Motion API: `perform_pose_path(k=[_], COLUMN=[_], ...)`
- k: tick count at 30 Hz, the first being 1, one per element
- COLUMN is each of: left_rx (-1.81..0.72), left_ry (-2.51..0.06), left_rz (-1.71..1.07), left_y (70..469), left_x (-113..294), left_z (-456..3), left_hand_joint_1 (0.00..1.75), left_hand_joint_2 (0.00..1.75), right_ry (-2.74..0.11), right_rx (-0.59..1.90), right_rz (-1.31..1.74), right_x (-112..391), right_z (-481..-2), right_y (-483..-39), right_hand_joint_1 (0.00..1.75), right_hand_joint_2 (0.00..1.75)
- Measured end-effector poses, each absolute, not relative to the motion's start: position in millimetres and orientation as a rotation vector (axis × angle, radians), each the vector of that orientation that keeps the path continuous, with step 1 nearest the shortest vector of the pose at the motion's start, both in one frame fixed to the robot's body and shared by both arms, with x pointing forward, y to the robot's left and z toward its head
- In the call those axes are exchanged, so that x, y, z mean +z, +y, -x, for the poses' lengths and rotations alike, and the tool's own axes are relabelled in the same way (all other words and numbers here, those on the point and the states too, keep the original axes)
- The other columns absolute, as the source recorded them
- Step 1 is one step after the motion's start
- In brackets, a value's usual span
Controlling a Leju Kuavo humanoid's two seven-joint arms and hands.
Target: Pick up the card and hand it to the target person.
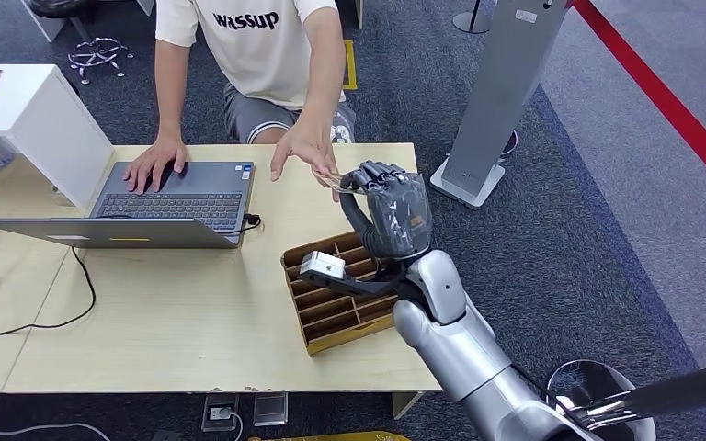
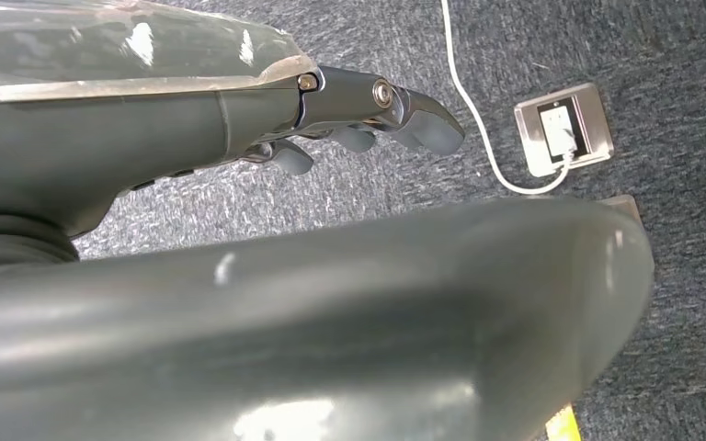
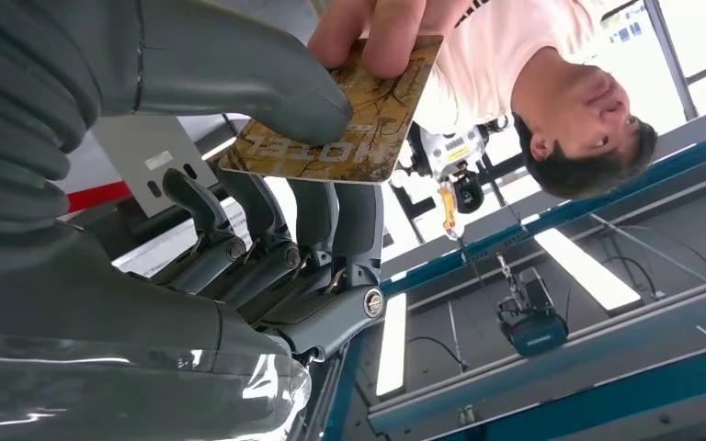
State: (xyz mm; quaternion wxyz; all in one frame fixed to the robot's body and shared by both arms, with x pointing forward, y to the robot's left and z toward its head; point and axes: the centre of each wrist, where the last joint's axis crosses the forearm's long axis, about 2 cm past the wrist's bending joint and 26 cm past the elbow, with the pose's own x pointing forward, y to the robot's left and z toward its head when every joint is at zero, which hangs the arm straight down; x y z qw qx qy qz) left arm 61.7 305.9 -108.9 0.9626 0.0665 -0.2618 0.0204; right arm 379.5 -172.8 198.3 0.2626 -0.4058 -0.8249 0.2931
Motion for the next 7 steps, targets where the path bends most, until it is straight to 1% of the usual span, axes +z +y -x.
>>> perform_pose_path(k=[4, 7], left_rx=[0.042, 0.042], left_ry=[-0.53, -0.527], left_rz=[-0.135, -0.136], left_y=[305.9, 305.9], left_x=[-108.9, -108.9], left_z=[-61.7, -61.8], left_hand_joint_1=[0.0, 0.0], left_hand_joint_2=[0.0, 0.0], right_ry=[-2.235, -2.237], right_rx=[0.747, 0.707], right_rz=[1.042, 0.995], right_x=[196.5, 195.1], right_z=[-379.3, -379.1], right_y=[-171.3, -170.5], right_hand_joint_1=[0.0, 0.0], right_hand_joint_2=[1.75, 1.75])
